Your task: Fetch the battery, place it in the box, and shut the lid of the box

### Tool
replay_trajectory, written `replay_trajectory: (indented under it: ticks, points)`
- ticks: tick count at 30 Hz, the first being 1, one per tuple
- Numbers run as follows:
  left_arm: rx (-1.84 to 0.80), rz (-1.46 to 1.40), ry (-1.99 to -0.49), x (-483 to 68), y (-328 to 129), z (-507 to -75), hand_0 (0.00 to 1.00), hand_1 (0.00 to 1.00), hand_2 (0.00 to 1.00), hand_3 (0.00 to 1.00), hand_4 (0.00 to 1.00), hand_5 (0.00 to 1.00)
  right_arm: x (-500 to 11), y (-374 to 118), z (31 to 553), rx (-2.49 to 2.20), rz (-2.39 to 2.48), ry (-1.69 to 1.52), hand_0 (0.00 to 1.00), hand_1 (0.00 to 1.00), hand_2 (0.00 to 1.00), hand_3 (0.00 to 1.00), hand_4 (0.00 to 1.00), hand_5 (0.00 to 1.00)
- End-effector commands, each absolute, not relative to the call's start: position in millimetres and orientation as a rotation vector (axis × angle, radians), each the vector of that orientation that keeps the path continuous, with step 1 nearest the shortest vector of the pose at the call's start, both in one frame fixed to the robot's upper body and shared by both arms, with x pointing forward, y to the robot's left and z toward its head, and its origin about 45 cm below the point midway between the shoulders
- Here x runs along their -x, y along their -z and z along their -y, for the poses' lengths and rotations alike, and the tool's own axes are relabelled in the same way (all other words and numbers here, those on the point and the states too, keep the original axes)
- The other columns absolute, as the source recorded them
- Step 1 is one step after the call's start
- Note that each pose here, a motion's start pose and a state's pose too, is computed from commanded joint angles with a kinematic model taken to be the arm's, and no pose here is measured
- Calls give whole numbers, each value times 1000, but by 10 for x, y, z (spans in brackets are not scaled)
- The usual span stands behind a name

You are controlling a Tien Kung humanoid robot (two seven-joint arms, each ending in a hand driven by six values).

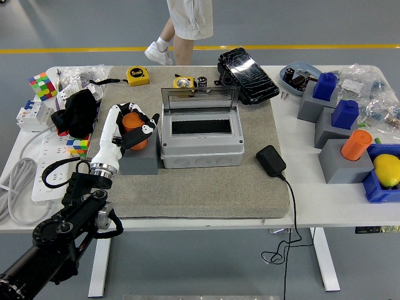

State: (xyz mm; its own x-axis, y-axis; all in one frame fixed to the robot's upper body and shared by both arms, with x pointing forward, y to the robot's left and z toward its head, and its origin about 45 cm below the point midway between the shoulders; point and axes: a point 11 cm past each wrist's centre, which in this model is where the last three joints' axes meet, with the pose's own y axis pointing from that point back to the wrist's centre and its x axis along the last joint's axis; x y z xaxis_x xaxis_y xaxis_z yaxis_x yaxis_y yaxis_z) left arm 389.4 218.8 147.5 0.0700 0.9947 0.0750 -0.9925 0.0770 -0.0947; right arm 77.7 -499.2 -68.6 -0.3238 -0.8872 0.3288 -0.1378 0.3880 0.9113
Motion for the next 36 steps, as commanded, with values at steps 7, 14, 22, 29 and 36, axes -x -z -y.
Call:
replay_trajectory:
  ticks: [7,14,22,29,36]
  points:
    - [33,276,-1421,-3928,-1784,-2085,77,82,179,219,682,2,-771,681,5005,-904,1726,1018,567,596,576,549,934,481]
    - [-51,493,-1205,-3955,-2192,-1632,84,85,182,220,721,2,-782,675,5013,-904,1728,1014,570,596,576,548,934,481]
    - [-208,738,-1009,-3961,-2314,-1019,85,92,187,227,770,2,-781,682,4999,-905,1730,1017,568,596,575,549,934,481]
    - [-434,876,-906,-4028,-2207,-696,88,95,189,232,803,2,-753,689,4995,-901,1725,1020,570,596,574,549,934,480]
    - [-631,939,-881,-4203,-2088,-706,100,105,200,251,871,2,-759,686,4998,-901,1724,1018,570,596,574,549,934,480]
